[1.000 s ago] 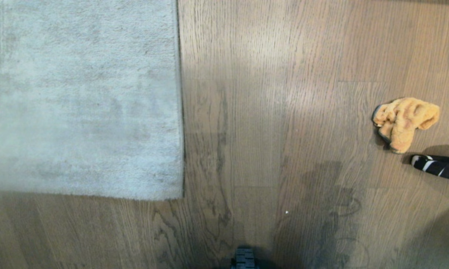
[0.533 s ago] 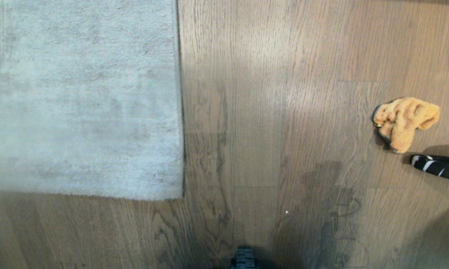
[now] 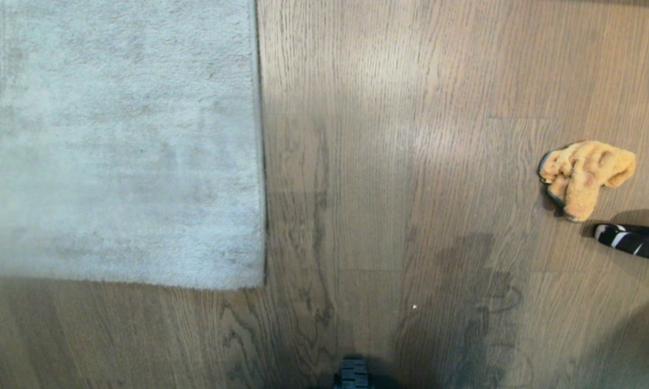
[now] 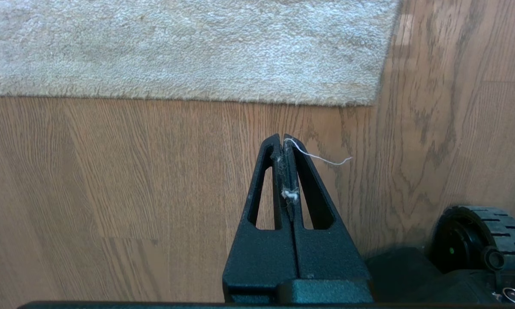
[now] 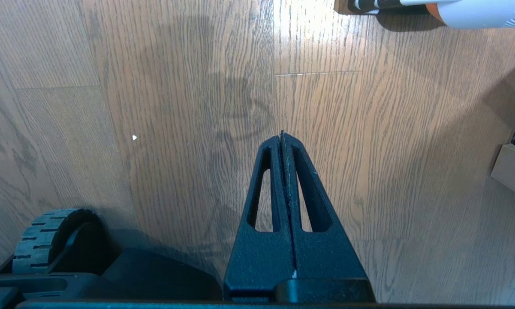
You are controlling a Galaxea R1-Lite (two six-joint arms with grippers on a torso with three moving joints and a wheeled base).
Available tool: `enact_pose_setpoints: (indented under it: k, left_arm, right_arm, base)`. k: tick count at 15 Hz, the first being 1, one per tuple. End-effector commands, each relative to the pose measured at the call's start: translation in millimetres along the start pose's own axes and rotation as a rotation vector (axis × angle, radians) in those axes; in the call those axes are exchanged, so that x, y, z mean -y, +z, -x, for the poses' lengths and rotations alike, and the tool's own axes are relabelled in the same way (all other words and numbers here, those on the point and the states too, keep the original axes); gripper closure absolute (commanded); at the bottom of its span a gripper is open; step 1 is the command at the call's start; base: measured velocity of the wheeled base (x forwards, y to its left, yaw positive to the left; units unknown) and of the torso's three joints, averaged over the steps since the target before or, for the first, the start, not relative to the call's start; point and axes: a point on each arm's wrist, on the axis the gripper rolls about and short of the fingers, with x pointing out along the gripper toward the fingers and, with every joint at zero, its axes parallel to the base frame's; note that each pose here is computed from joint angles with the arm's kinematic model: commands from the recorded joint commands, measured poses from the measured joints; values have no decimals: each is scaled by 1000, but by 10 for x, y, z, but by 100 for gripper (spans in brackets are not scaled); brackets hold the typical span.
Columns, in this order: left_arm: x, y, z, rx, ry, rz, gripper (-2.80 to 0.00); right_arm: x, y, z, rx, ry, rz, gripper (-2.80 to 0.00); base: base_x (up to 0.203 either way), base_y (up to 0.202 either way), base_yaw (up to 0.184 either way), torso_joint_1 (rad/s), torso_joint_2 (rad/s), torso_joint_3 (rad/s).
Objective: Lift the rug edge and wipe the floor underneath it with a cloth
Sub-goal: Pick up the rag
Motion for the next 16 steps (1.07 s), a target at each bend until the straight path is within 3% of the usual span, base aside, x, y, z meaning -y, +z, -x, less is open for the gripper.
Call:
enact_pose_setpoints:
  k: [1,6,9,13,16]
  left_arm:
    - [0,0,0,0,1,1,0]
    - [0,0,0,0,0,1,0]
    - [0,0,0,0,1,1,0]
    - [0,0,0,0,0,1,0]
    - [0,0,0,0,0,1,0]
  right_arm:
    - [0,0,0,0,-1,-1,0]
    - [0,7,0,7,1,8,0]
    - [-10,41,12,11,38,77,0]
    - [-20,62,3,-72,80,170,0]
    - [-41,183,-36,-131,152,171,0]
  base:
    - [0,0,0,0,0,0]
    - [0,0,0,0,0,0]
    - [0,0,0,0,0,0]
    - [0,0,0,0,0,0]
    - [0,0,0,0,0,0]
